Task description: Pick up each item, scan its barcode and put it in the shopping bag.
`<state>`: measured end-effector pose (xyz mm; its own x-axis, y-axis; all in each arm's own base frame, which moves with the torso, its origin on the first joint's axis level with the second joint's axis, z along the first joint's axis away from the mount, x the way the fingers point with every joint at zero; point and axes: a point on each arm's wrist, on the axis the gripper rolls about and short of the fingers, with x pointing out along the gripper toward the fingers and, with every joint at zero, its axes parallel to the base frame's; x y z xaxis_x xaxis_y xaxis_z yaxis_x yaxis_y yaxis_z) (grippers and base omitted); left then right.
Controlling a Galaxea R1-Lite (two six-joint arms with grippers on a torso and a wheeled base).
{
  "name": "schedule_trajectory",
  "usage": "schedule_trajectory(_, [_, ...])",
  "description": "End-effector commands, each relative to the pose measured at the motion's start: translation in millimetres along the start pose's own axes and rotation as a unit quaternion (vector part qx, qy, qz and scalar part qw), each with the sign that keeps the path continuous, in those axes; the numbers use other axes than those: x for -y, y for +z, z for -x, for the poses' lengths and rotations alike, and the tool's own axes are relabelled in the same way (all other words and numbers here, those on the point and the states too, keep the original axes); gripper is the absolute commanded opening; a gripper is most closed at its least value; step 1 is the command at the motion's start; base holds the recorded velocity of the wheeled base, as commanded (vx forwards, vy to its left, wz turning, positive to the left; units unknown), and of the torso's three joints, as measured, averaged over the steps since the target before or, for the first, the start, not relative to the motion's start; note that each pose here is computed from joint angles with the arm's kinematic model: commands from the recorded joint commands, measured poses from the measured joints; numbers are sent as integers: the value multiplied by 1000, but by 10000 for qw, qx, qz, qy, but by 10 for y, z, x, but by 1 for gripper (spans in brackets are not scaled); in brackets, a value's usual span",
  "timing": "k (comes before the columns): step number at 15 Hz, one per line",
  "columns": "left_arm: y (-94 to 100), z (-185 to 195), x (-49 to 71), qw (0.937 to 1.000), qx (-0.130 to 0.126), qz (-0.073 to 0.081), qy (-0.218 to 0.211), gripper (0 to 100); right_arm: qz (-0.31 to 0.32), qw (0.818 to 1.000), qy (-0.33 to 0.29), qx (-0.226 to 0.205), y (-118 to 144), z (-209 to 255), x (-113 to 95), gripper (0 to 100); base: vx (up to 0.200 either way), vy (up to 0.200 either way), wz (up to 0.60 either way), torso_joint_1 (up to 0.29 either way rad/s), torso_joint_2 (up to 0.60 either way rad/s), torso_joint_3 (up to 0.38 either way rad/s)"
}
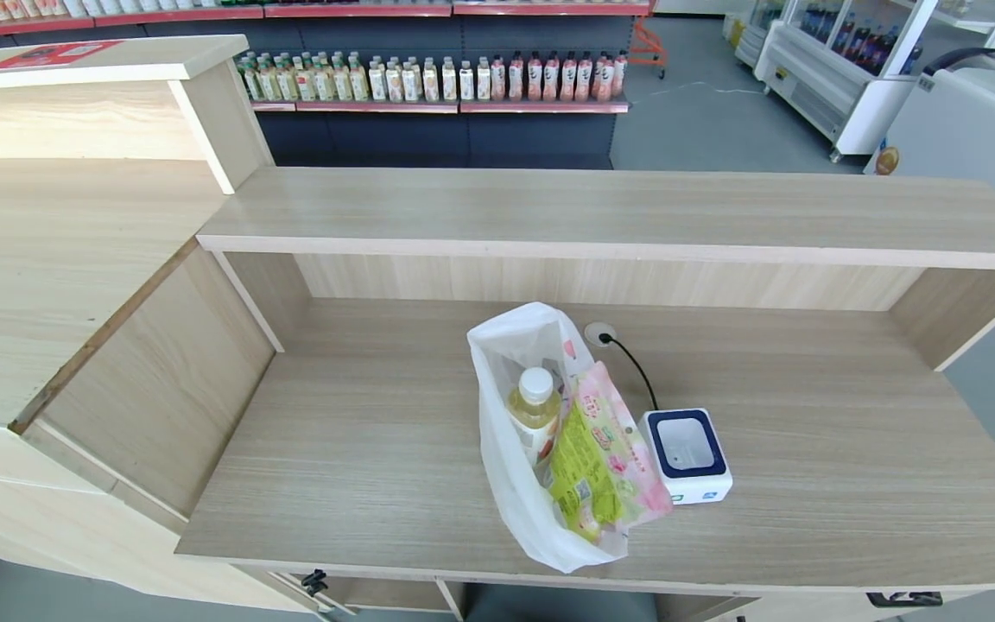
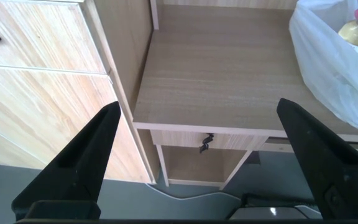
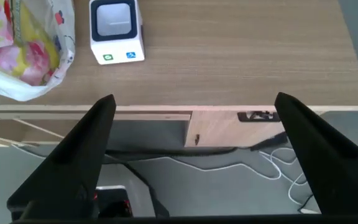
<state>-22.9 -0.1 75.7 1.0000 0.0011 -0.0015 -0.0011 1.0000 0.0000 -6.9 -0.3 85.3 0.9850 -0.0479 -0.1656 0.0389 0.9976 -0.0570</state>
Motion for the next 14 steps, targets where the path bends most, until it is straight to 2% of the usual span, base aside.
schedule_trajectory(1, [-1,0,0,10000,0,0,2,100,49,9964,138,833,-120,141,1,100,0,0,0,0,0,0])
schedule_trajectory(14, [-1,0,0,10000,0,-8,2,100,-74,9964,148,831,-120,141,1,100,0,0,0,0,0,0])
